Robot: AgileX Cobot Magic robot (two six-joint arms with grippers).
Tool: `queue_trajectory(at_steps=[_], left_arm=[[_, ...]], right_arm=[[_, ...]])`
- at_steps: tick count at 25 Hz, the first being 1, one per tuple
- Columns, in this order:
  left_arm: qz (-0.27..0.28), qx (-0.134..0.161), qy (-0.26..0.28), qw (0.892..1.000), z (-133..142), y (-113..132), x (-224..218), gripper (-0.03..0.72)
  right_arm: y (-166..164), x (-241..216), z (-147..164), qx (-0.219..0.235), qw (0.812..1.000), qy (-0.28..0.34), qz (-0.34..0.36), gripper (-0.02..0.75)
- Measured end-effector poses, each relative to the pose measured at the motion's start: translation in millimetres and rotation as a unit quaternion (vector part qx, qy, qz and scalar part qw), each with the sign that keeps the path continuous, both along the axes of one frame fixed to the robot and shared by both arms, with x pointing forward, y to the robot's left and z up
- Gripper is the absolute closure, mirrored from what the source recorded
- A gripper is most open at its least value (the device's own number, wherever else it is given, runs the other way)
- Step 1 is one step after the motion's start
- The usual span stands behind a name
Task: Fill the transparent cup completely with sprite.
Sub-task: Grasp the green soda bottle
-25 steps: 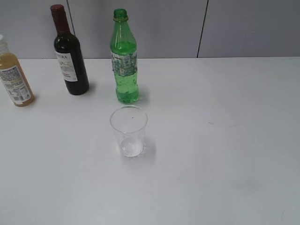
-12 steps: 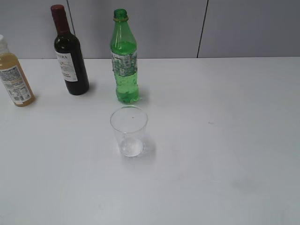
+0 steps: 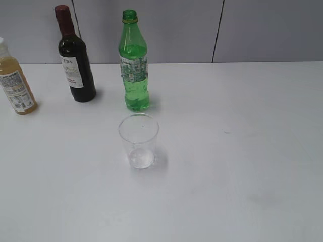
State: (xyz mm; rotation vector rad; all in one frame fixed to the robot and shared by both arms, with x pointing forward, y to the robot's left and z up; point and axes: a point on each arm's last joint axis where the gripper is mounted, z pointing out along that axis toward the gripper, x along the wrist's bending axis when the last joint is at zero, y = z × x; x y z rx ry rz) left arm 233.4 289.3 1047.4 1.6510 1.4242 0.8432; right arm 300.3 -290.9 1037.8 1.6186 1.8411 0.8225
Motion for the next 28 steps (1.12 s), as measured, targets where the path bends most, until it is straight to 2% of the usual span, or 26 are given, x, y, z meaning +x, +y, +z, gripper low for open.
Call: queue_trajectory(at_steps=[9,14,20,28], left_arm=[[0.0,0.0,0.0,1.0,0,0,0,0.198],[0.0,0.0,0.0,1.0,0,0,0,0.198],[0.0,0.0,0.0,1.0,0,0,0,0.198],[0.0,0.0,0.0,1.0,0,0,0,0.198]], right_arm=[[-2,-28,10,0.007,0.995,-0.104,0.0,0.148],[-2,-40,1,0.007,0.994,-0.109,0.001,0.149],[-3,-52,0,0.009,0.989,-0.146,0.002,0.149],[-3,-53,0,0.01,0.989,-0.146,0.001,0.149]])
